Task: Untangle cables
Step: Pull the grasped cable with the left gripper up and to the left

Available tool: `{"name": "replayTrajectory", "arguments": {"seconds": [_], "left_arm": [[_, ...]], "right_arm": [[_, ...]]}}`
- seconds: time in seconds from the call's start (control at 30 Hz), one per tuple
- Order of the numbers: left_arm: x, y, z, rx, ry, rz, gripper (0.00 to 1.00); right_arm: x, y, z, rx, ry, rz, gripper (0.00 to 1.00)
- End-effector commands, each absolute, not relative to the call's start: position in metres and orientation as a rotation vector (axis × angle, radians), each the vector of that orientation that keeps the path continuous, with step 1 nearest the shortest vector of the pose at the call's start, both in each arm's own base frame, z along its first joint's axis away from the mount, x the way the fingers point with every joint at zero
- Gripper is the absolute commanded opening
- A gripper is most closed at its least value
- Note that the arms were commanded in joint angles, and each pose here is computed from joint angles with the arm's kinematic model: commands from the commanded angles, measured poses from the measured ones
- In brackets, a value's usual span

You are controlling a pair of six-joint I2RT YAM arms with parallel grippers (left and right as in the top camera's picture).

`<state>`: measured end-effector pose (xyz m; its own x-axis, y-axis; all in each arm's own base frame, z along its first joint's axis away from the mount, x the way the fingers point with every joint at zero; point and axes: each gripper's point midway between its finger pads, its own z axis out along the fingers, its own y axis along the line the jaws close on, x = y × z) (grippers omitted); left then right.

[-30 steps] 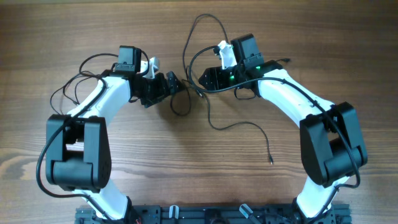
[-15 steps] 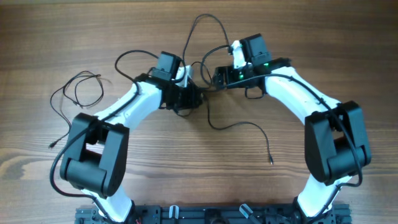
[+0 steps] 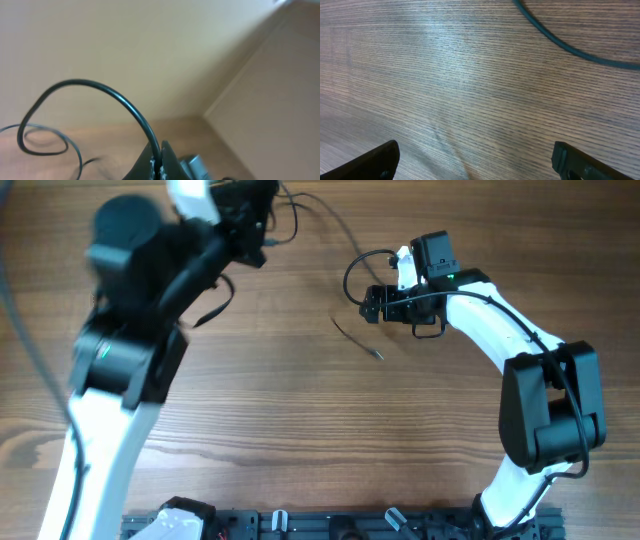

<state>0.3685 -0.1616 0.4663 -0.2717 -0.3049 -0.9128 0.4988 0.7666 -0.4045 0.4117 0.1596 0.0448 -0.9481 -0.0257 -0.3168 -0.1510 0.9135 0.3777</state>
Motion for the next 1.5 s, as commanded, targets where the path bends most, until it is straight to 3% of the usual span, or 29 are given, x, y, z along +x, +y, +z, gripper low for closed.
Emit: {"name": "replayTrajectory", "arguments": {"seconds": [0.0, 0.23, 0.5, 0.63, 0.77, 0.93, 1.07, 1.2, 1.37, 1.43, 1.47], "left_arm": [[0.344, -0.144, 0.498, 0.126, 1.582, -0.721, 0.04], [0.334, -0.135, 0.506, 0.100, 1.563, -0.696, 0.04], [0.352, -0.140, 0.494, 0.096, 1.592, -0.695, 0.04], [0.355, -0.141, 0.496, 0.098, 1.581, -0.695, 0.04], [0.346, -0.138, 0.539, 0.118, 1.404, -0.707, 0.04], [0.305, -0.127, 0.626, 0.155, 1.014, -0.719, 0.04], [0.286, -0.112, 0.649, 0.113, 0.908, -0.697, 0.04], [0.324, -0.114, 0.616, -0.065, 1.074, -0.868, 0.04], [0.419, -0.119, 0.538, -0.307, 1.271, -0.884, 0.04], [0.427, -0.130, 0.524, -0.354, 1.318, -0.998, 0.04], [0.427, -0.133, 0.523, -0.366, 1.324, -1.039, 0.04]], "right_arm": [[0.410, 0.164, 0.037, -0.135, 2.788, 0.617, 1.00], [0.409, 0.167, 0.038, -0.139, 2.787, 0.641, 1.00], [0.378, 0.225, 0.080, -0.268, 2.684, 1.281, 1.00], [0.369, 0.237, 0.090, -0.207, 2.690, 1.419, 1.00], [0.368, 0.245, 0.092, -0.246, 2.672, 1.421, 1.00], [0.379, 0.247, 0.096, -0.218, 2.635, 1.422, 1.00], [0.379, 0.248, 0.096, -0.218, 2.633, 1.422, 1.00], [0.381, 0.248, 0.097, -0.175, 2.642, 1.432, 1.00], [0.381, 0.249, 0.098, -0.133, 2.651, 1.450, 1.00], [0.375, 0.255, 0.108, -0.246, 2.591, 1.534, 1.00], [0.363, 0.264, 0.128, -0.463, 2.436, 1.678, 1.00]]}}
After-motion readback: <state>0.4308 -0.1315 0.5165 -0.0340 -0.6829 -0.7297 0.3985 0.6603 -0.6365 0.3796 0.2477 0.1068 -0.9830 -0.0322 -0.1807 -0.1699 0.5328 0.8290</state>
